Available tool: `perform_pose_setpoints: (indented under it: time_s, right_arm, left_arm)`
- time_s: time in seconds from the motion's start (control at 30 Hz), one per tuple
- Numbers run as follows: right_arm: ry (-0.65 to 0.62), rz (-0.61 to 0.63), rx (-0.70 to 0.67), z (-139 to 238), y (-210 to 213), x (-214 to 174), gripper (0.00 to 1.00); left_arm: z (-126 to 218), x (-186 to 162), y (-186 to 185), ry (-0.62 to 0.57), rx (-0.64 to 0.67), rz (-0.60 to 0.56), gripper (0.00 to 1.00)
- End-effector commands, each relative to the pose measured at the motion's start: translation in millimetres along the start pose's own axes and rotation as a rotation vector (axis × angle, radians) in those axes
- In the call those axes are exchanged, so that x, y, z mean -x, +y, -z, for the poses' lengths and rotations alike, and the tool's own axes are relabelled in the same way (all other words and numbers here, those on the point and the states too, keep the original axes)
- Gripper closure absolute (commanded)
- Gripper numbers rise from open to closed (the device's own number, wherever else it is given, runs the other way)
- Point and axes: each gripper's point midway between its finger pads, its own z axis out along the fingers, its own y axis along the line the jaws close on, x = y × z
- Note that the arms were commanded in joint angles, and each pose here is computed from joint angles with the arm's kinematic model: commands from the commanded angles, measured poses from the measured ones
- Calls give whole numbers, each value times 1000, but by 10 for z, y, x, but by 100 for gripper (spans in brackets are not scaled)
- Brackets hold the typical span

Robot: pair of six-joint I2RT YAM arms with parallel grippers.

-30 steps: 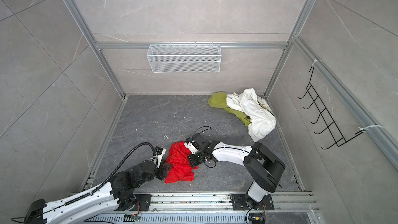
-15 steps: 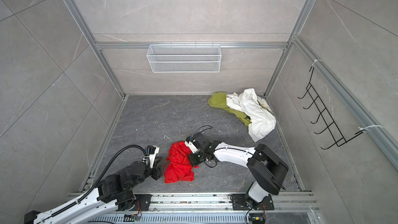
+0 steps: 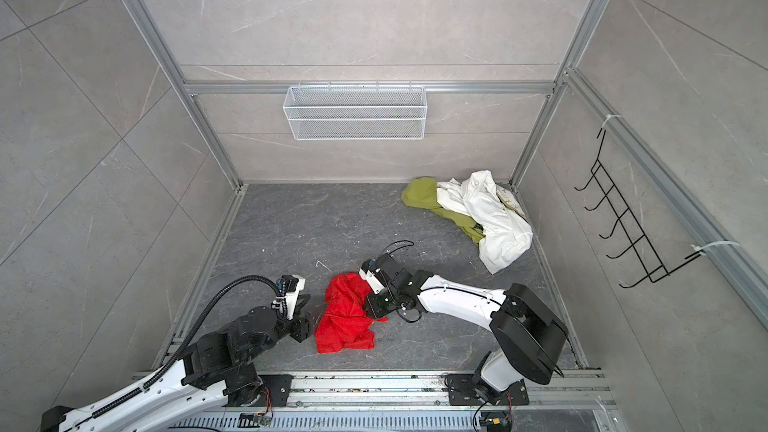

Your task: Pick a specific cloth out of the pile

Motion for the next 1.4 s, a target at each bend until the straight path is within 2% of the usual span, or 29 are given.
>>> perform_pose_setpoints:
  time_s: [0.0,0.17,0.23,0.3,0.33,0.4,0.47,0.5,0.57,0.6,0.63,0.67,0.7,0.73,0.77,0.87,0.93,1.0,1.03,1.07,1.1,1.13,1.2,1.23,1.33,1.37]
  right_arm:
    - [-32,6,-9,130,34,103,65]
    - [-55,10,0,221,78,150,57]
    - [-75,11,5,297,116,186,48]
    - [-127,14,-24,465,122,296,36]
    - [-181,14,-74,601,80,385,30]
    - [-344,-18,-267,985,-183,594,15]
    - [-558,-44,-470,1426,-503,739,5]
    - [-647,-4,-519,1578,-564,792,5]
    - [-801,174,-639,1829,-651,843,4]
    - [-843,250,-701,1905,-692,847,4]
    - [-854,335,-803,1961,-781,817,5]
    - [-859,365,-914,2032,-924,781,0]
    - [-857,363,-981,2077,-1074,764,0]
    - [-810,351,-1026,2064,-1288,711,0]
    - [-790,289,-1050,2056,-1534,633,0]
    - [-811,90,-1027,2026,-2095,410,0]
    - [-862,38,-1001,1963,-2322,301,0]
    - [-888,32,-975,1880,-2433,239,0]
    - [-942,3,-991,1928,-2503,213,0]
    - [-977,12,-999,1957,-2517,232,0]
    - [-995,23,-996,1957,-2523,239,0]
    - [-1016,5,-992,1979,-2579,250,0]
    - [-1037,-75,-933,1942,-2776,215,0]
    - [-1051,-93,-919,1921,-2859,217,0]
    - [-1012,-99,-888,1803,-2999,331,0]
    - [-896,-149,-883,1699,-3114,360,1]
  left_arm:
    - [67,238,-35,-65,1,-26,38]
    - [59,298,-66,-69,-1,-46,37]
    - [68,334,-64,-71,7,-51,35]
    - [86,380,3,-84,49,-40,27]
    - [107,418,68,-97,87,-29,18]
    - [155,502,272,-125,214,-10,3]
    - [248,600,567,-121,427,-32,0]
    - [254,622,671,-102,515,-95,1]
    - [208,680,909,-62,700,-263,1]
    - [161,703,1063,-54,763,-280,1]
    - [96,691,1276,-45,798,-249,2]
    - [33,651,1507,-47,805,-183,2]
    - [3,626,1729,-60,815,-127,3]
    - [-64,568,1911,-54,802,-122,4]
    - [-133,528,2069,-54,813,-151,4]
    - [-330,340,2466,23,815,-143,5]
    - [-433,261,2668,29,809,-105,7]
    - [-608,326,2689,28,760,-135,9]
    - [-666,356,2720,23,756,-130,9]
    - [-702,352,2763,22,762,-107,7]
    - [-712,355,2837,-7,791,-72,0]
    - [-712,330,2881,-52,814,-38,0]
    - [-774,309,2883,-73,794,-53,0]
    - [-746,289,2927,-71,798,-24,0]
    - [-655,168,3103,-135,754,96,0]
    - [-663,141,3120,-139,746,100,0]
